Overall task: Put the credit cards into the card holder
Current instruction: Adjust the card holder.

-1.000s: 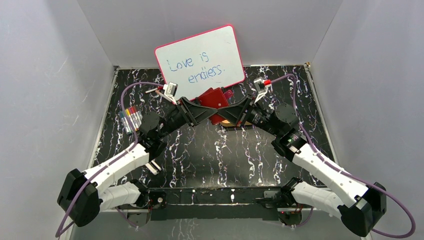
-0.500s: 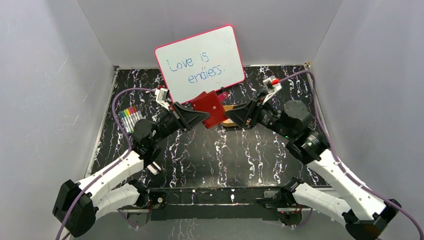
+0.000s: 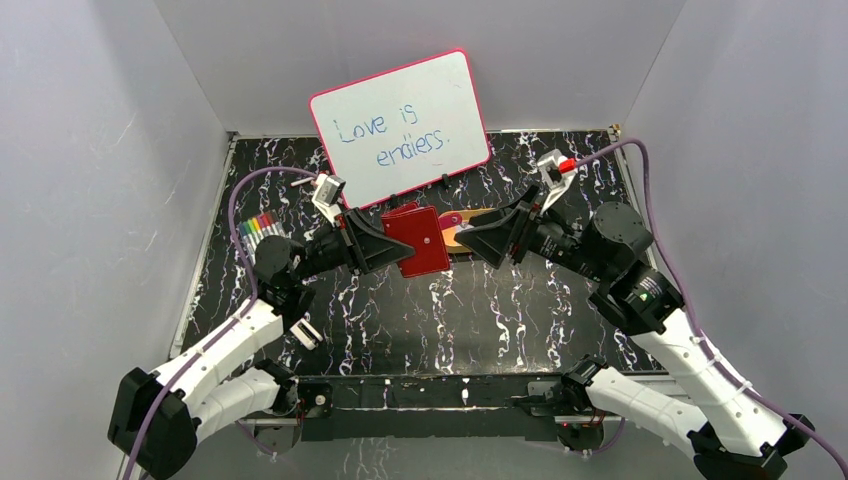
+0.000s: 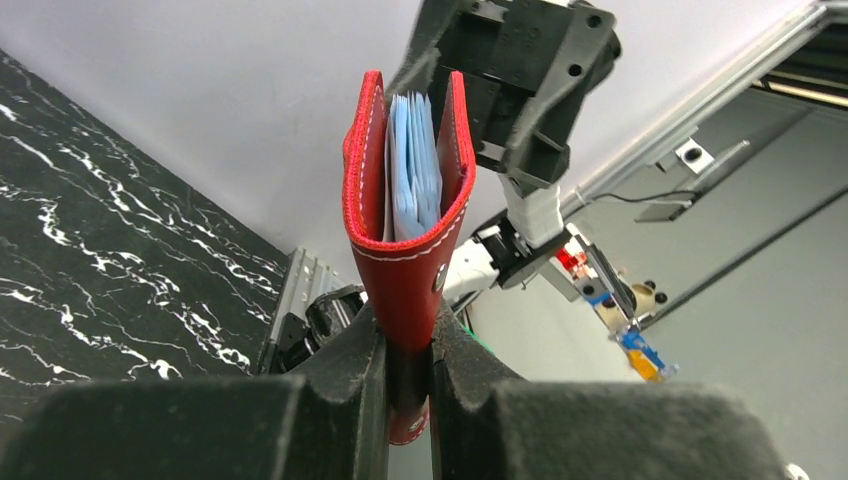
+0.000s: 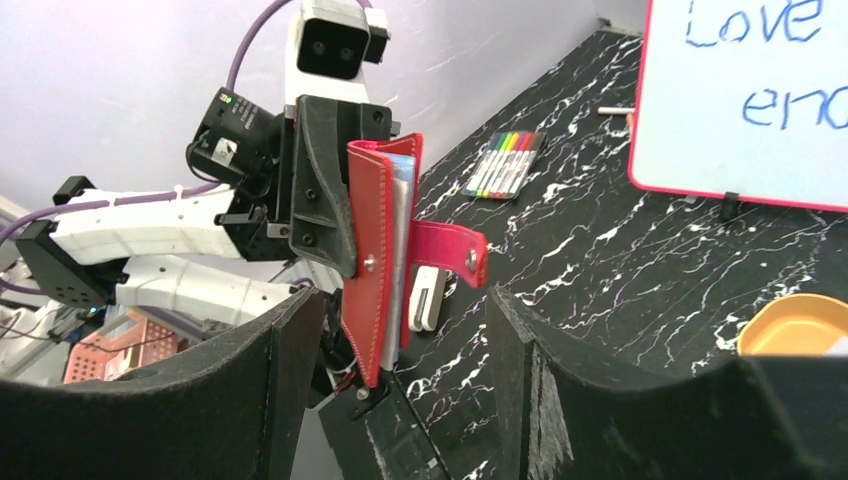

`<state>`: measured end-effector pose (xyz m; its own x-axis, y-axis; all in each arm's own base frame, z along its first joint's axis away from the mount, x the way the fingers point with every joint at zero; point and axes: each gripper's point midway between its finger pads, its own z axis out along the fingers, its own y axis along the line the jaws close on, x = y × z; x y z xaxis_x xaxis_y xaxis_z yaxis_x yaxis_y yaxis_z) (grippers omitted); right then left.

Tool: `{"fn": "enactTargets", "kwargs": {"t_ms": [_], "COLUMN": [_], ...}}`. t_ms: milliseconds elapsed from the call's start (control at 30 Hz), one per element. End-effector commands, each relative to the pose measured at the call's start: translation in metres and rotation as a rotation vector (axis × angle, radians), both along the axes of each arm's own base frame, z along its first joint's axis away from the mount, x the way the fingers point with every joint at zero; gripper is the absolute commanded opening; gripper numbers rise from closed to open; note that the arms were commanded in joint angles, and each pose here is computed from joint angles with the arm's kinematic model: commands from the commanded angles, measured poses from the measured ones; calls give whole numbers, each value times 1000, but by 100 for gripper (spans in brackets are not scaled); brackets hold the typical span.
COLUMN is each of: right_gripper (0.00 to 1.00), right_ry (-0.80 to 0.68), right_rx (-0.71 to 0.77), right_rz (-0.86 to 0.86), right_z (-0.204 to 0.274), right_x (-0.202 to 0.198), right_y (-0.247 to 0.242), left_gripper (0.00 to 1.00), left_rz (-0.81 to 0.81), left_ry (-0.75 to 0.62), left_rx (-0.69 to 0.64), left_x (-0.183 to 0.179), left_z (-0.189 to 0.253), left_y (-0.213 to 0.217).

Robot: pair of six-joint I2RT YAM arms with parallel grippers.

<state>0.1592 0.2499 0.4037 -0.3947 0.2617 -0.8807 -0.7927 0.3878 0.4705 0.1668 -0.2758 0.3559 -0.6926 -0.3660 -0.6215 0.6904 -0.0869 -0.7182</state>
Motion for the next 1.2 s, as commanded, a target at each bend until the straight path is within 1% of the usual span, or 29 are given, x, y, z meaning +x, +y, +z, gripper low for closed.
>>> {"fn": "enactTargets", "kwargs": {"t_ms": [0,133,367,567,700,767,800,867,900,933,967,1000,1033,1100,1167], "right_gripper": [68,66,60,43,40,35,30,16,9,3,0,0,0,0,0], "right_ry": [-23,-6,13,41,52,57,58,59,57,55,57,64,72,87,102], "right_rx": [45,39,72,78,74,74,73,74,76,79,76,68,55,36,21], "right_rz": [38,7,47,108,122,130,130,126,120,111,100,87,80,81,80], "right_z": [20,15,15,11,8,8,8,7,7,8,7,6,3,-2,-5], "right_x": [-6,0,3,0,-1,-2,-2,-2,-1,-1,0,1,2,1,0], "right_y": [3,2,14,25,27,28,28,27,26,25,24,22,21,21,20], "left_gripper": [0,0,0,0,0,0,0,0,2,13,25,36,43,51,55], "left_rz": [-69,-91,-106,-108,-106,-105,-105,-98,-90,-69,-52,-32,-15,5,-1], "left_ry": [-156,-164,-172,-177,-183,-183,-182,-172,-154,-126,-94,-62,-27,33,69], "left_rx": [-57,-59,-59,-61,-65,-66,-67,-69,-73,-83,-89,-95,-100,-107,-118], "left_x": [-26,-31,-36,-37,-38,-38,-38,-36,-34,-29,-25,-21,-17,-11,-10], "left_z": [39,42,43,44,45,46,46,45,44,42,38,33,28,15,7], "left_y": [8,9,11,11,12,12,12,12,12,12,12,12,13,13,13]}}
